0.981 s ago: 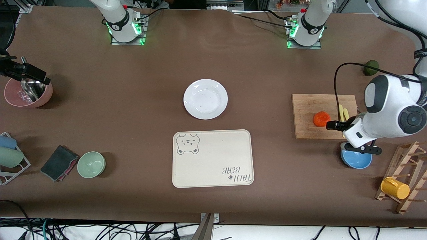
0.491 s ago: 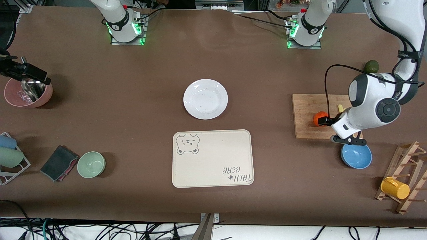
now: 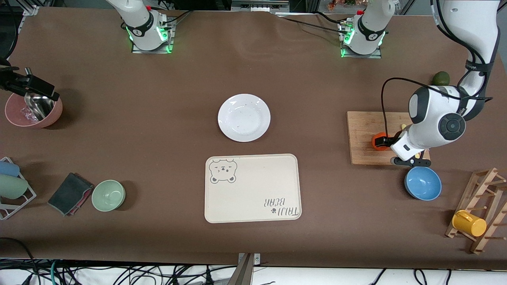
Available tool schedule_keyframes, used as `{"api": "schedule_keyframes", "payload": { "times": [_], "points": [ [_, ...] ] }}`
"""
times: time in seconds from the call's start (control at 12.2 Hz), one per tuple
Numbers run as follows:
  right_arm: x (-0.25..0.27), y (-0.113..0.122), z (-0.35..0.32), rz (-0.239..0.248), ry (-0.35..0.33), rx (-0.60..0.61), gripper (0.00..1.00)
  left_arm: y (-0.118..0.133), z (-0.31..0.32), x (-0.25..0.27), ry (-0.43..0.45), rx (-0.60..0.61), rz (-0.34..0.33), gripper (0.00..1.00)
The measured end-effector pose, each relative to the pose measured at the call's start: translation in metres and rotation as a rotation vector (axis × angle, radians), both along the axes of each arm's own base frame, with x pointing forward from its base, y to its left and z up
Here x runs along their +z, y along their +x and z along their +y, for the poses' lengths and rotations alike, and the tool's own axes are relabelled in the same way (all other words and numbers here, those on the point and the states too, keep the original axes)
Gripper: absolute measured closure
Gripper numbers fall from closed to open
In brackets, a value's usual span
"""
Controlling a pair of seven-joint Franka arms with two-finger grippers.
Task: Place orange and plate with both arms
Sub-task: 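Reach the left gripper down to the orange on the cutting board, then close the left gripper around the orange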
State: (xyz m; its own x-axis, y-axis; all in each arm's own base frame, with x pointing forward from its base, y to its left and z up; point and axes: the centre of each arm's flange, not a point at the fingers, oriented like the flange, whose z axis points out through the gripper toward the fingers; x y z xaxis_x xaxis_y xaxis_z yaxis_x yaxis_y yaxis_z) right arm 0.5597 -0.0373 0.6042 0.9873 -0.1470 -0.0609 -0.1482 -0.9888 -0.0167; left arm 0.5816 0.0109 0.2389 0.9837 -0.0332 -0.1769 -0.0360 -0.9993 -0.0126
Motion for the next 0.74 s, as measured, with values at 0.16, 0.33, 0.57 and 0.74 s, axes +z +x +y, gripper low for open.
{"api": "schedule_keyframes", "payload": {
  "times": [0.16,0.33,0.57,0.74],
  "points": [
    [0.000,0.000,0.000,0.000,0.000,0.000,0.00,-0.007,0.000,-0.009,0.001,0.009,0.021,0.00],
    [0.000,0.000,0.000,0.000,0.000,-0.001,0.00,-0.013,-0.001,-0.021,0.000,0.009,0.043,0.00],
    [0.000,0.000,0.000,0.000,0.000,-0.001,0.00,-0.016,0.001,-0.038,-0.002,0.013,0.067,0.00],
    [0.000,0.000,0.000,0.000,0.000,-0.001,0.00,-0.017,0.003,-0.044,-0.003,0.016,0.074,0.00]
  ]
}}
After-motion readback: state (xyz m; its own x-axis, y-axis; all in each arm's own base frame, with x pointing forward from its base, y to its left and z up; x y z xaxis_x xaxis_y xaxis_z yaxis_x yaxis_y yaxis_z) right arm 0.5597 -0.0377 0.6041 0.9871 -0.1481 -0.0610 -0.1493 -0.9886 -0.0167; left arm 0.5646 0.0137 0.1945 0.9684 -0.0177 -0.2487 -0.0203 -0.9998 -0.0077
